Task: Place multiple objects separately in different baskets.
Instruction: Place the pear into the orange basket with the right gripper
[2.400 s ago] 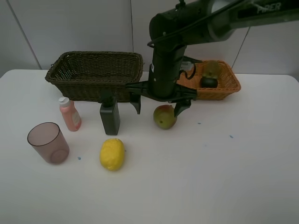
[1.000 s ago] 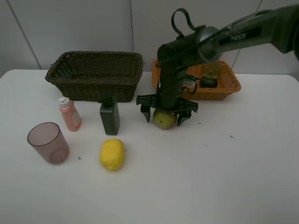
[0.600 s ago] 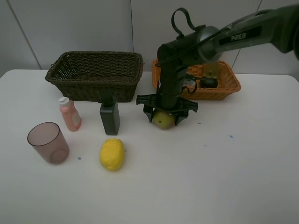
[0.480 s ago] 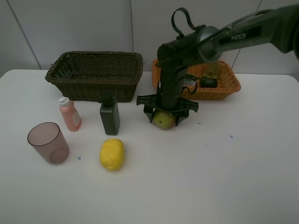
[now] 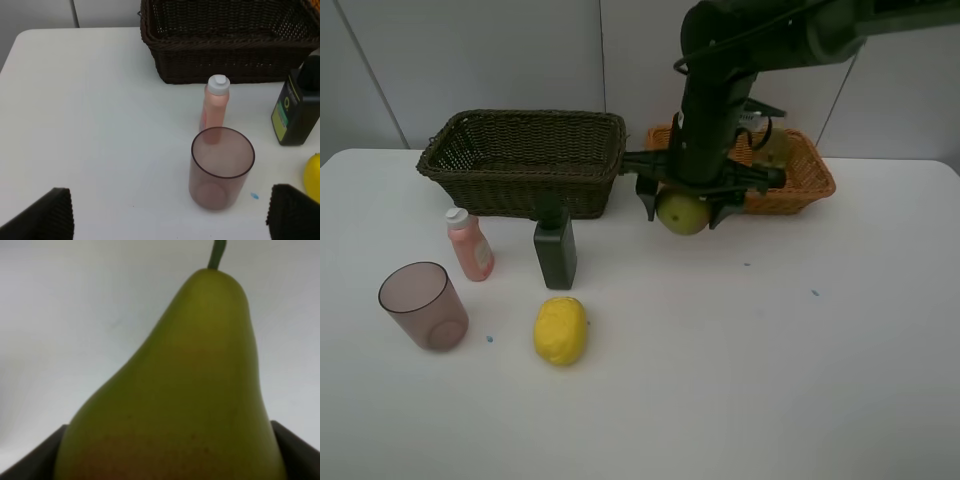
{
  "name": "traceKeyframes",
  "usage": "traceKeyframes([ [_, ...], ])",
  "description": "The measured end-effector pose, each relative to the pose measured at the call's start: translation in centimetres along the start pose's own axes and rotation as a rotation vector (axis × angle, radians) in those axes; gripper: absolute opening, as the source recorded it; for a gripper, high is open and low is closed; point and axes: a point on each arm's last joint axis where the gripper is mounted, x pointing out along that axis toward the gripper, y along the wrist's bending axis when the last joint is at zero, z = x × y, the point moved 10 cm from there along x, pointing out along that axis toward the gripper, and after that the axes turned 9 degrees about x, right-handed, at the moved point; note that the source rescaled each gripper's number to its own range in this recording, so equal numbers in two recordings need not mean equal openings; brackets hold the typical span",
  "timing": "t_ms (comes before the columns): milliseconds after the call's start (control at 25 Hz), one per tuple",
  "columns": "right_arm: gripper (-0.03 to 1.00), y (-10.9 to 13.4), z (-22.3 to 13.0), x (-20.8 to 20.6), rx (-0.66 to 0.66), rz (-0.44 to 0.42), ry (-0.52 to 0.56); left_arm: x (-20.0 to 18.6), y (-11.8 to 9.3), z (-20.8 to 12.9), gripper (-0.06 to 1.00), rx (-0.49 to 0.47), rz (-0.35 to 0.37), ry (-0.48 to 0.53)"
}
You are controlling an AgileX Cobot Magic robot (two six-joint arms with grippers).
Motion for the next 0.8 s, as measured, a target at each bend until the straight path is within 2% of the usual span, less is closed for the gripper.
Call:
traceKeyframes([
  [200, 0.71, -0.6, 2.5, -4.5, -0.028, 0.039, -0.136, 0.0, 0.0, 0.0, 1.00, 0.000, 0.000, 0.000],
  [320, 0.71, -1.5, 4.5, -5.7, -0.036, 0.026, -0.201, 0.0, 0.0, 0.0, 1.00, 0.000, 0.000, 0.000],
  [480, 0.71, -2.4, 7.0, -6.2, -0.042, 0.020, -0.273, 0.0, 0.0, 0.0, 1.00, 0.000, 0.000, 0.000],
  [800, 0.71, -2.1, 10.8, -5.4, -0.101, 0.099, -0.381, 0.0, 0.0, 0.0, 1.00, 0.000, 0.000, 0.000],
])
